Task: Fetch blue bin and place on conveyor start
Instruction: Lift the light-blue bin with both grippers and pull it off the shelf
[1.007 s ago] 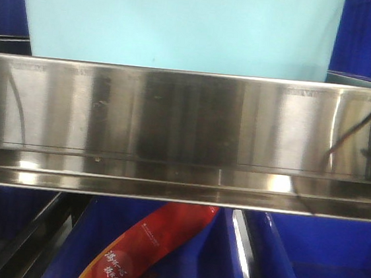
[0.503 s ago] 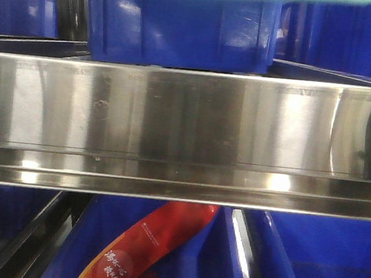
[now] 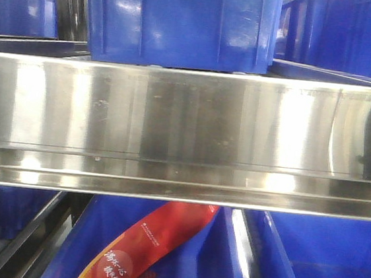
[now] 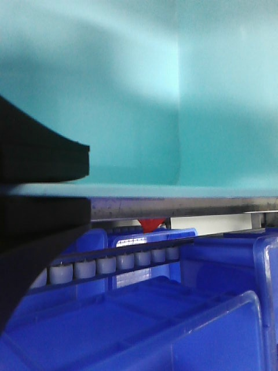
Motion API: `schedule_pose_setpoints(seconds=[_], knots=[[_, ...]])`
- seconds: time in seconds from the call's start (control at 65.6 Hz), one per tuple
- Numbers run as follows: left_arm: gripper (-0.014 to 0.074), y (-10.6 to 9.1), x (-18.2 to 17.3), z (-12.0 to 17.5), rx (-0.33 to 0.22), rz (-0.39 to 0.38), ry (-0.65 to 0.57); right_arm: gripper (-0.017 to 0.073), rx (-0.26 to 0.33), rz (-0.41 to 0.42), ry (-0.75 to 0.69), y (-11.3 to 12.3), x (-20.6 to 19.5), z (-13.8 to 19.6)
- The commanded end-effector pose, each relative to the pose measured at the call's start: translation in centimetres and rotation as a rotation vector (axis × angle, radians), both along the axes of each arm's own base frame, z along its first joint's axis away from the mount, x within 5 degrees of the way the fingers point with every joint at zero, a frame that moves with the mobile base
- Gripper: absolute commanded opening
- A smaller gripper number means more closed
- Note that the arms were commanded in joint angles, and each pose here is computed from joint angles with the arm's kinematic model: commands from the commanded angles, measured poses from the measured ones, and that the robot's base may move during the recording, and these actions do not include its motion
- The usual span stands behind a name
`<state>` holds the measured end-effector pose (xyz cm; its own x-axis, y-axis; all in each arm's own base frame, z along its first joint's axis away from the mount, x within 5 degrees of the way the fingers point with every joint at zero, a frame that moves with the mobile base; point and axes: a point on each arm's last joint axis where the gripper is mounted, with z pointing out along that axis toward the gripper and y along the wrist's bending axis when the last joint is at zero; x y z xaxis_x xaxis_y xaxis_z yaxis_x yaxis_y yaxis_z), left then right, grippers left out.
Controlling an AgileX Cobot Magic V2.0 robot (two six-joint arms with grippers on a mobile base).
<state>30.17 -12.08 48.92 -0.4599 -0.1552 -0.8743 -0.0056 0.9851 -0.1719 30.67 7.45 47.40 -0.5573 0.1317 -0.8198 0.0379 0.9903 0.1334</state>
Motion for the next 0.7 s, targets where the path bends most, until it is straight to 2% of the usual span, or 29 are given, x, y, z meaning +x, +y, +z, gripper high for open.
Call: schedule_pose_setpoints(seconds=[0.0,0.229,0.381,0.549,0.686], knots=[[-0.0111,0.8,-0.9,2.0,0.009,0.017,-0.083,-0.0158,-0.032,-0.013,-0.065,-0.6,-0.5,1.2],[-0.0111,0.7,-0.9,1.7,0.007,0.016,-0.055,-0.0158,-0.026,-0.006,-0.101,-0.5,-0.5,1.6],[-0.0111,0.8,-0.9,1.5,0.055,0.002,-0.044,-0.0158,-0.022,-0.001,-0.128,-0.5,-0.4,1.9],[-0.0111,1.0,-0.9,1.6,0.074,0.014,-0.047,-0.0158,-0.016,-0.003,-0.175,-0.6,-0.7,3.1],[-0.0111,1.0,-0.8,1.7,0.084,0.018,-0.063,-0.0158,-0.02,-0.01,-0.152,-0.7,-0.8,3.0]])
